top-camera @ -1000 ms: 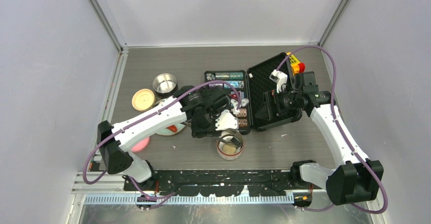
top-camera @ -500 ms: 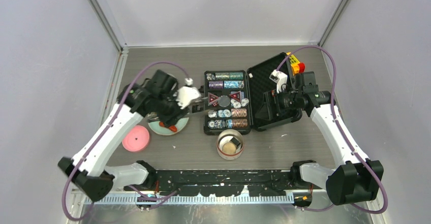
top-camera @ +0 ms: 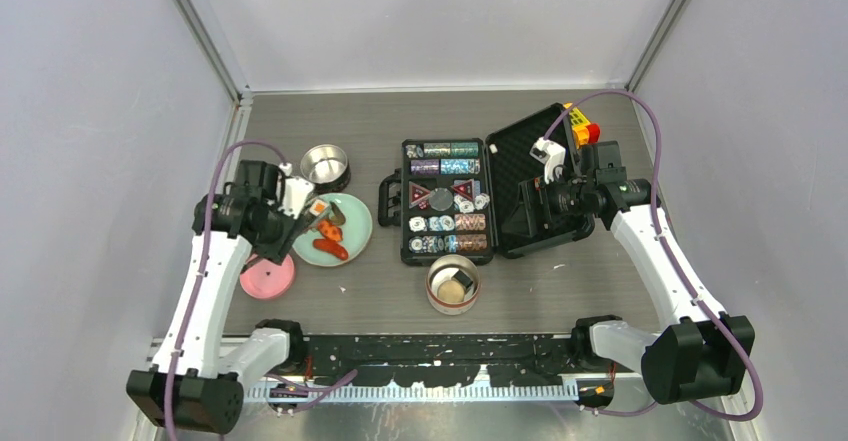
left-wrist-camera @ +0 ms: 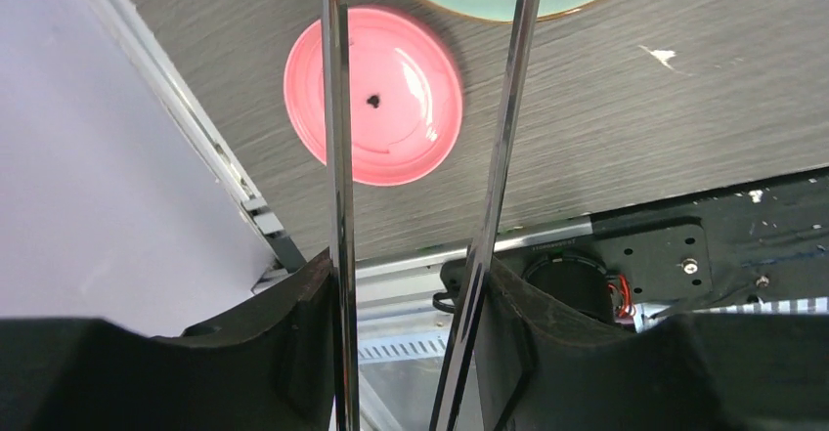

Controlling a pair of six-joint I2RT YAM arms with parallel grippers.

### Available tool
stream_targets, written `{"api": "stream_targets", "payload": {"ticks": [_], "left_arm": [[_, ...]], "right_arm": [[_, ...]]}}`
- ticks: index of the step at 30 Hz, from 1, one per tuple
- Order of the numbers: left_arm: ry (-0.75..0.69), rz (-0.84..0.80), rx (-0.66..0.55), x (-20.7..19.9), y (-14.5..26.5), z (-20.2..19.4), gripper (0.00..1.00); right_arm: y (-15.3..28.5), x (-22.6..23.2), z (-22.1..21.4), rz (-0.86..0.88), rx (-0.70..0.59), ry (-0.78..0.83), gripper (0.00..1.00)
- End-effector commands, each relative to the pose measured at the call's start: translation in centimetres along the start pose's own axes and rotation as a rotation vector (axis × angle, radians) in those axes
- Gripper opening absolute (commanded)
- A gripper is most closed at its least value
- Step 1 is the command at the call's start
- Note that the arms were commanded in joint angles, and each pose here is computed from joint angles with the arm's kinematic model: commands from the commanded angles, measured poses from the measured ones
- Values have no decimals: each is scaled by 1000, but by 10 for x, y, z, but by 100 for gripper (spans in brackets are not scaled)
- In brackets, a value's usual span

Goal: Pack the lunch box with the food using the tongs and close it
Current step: Place the fake food in the packing box, then pick up the fake food from the plate.

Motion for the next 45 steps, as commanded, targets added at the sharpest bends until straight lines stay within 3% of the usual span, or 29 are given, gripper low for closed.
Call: {"api": "stream_targets", "payload": {"ticks": [1,7,25,45], "left_arm": [[68,73,6,30,-9,-6,47],[91,57,32,47,-29,-8,46],[146,-42,14,45,-55,16,49],[98,-71,28,32,-65,23,46]], "right_arm": [[6,6,11,10,-42,46,96],[7,6,10,5,-46,51,95],[4,3,10,7,-32,43,96],[4,4,9,13,-29,44,95]]}}
Point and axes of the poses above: each gripper's point midway between its finger pads, its own y axis back along the fingers, its own x axis along the line the jaws close on, z = x × y, the point moved 1 cm from there along y, back along the fingers, and after that the axes turned 12 degrees about -y, right-handed, at the moved point
